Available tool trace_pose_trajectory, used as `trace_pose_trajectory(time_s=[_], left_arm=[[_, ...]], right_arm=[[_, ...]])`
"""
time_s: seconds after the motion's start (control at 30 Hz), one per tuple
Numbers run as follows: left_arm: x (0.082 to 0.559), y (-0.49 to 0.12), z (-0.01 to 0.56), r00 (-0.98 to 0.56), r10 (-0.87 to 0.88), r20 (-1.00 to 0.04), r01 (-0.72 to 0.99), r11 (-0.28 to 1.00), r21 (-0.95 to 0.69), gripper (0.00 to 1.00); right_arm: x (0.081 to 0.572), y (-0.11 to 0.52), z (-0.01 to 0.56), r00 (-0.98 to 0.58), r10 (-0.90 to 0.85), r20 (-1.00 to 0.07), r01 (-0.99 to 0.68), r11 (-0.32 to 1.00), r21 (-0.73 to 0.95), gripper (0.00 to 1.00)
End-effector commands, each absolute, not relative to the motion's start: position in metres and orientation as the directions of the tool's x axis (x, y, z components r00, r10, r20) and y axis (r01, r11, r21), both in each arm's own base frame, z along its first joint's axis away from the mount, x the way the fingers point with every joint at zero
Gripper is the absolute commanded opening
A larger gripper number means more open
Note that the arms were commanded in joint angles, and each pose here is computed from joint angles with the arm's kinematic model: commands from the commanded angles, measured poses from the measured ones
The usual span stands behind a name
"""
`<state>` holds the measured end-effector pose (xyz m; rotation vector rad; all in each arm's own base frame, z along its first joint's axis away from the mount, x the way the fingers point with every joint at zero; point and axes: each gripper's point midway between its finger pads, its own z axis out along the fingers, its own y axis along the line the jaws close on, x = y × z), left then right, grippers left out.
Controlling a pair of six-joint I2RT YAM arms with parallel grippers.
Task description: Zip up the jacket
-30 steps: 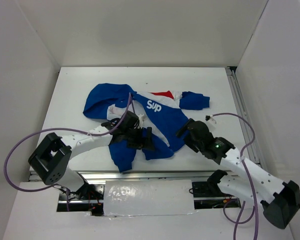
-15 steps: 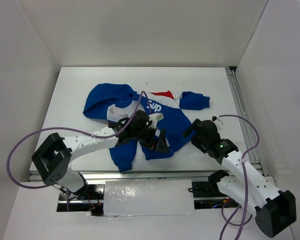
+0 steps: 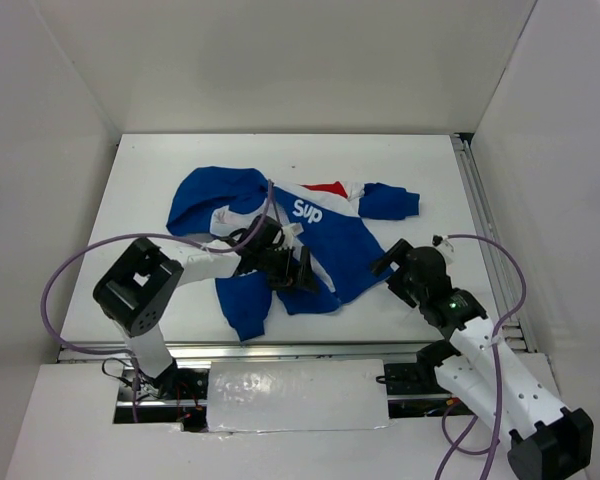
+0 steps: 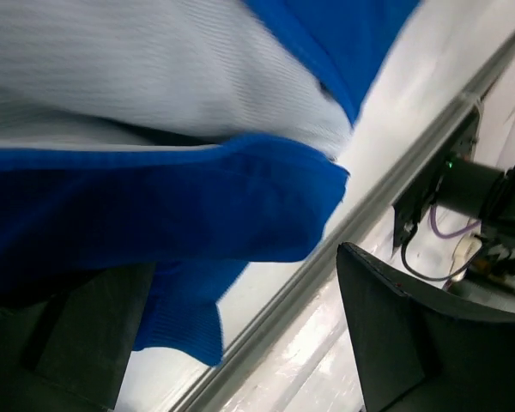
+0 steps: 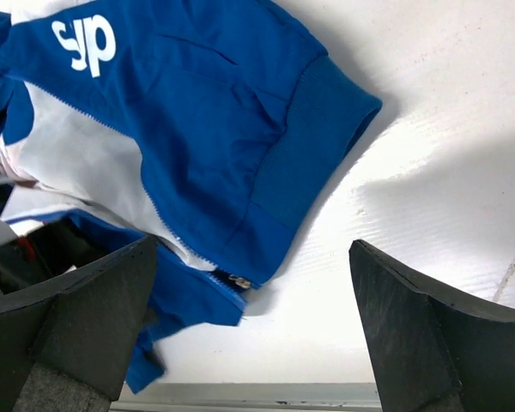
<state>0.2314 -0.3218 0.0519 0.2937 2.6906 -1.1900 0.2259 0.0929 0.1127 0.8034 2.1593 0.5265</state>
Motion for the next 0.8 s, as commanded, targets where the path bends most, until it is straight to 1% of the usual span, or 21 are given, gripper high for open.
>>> trace_pose_trajectory(time_s=[0.0,0.13,0.23,0.4,0.5,0.6,0.67,0.7,0.77], left_arm=[[0.246,-0.295,0.044,-0.967,0.05,-0.251,0.214,0.694,-0.688,0.99],[0.268,-0.261,0.042,-0.96,-0.021,-0.28,0.174,0.74,-0.65,0.99],[0.288,-0.246,0.048,-0.942,-0.049,-0.333,0.191,0.737,-0.649,0.99],[0.314,-0.228,0.054,-0.926,-0.089,-0.367,0.182,0.746,-0.641,0.99],[0.326,-0.223,0.071,-0.902,-0.102,-0.421,0.222,0.726,-0.651,0.99],[0.329,-0.223,0.085,-0.888,-0.101,-0.448,0.249,0.714,-0.654,0.99],[0.325,-0.23,0.104,-0.87,-0.084,-0.485,0.3,0.69,-0.659,0.99],[0.32,-0.236,0.118,-0.854,-0.072,-0.515,0.336,0.678,-0.653,0.99],[0.311,-0.241,0.128,-0.842,-0.062,-0.535,0.357,0.68,-0.64,0.99]], right_arm=[[0.231,0.098,0.12,-0.507,0.681,-0.528,0.329,0.719,0.612,1.0],[0.233,0.106,0.12,-0.518,0.667,-0.535,0.308,0.729,0.611,1.0],[0.232,0.113,0.121,-0.528,0.649,-0.548,0.294,0.745,0.599,1.0],[0.23,0.127,0.126,-0.54,0.623,-0.566,0.254,0.762,0.596,1.0],[0.227,0.137,0.127,-0.555,0.596,-0.581,0.231,0.781,0.58,1.0],[0.227,0.144,0.131,-0.559,0.575,-0.597,0.207,0.794,0.572,1.0],[0.226,0.15,0.135,-0.562,0.558,-0.61,0.186,0.804,0.564,1.0],[0.228,0.151,0.135,-0.558,0.556,-0.616,0.182,0.807,0.562,1.0],[0.229,0.154,0.135,-0.557,0.546,-0.625,0.174,0.813,0.555,1.0]])
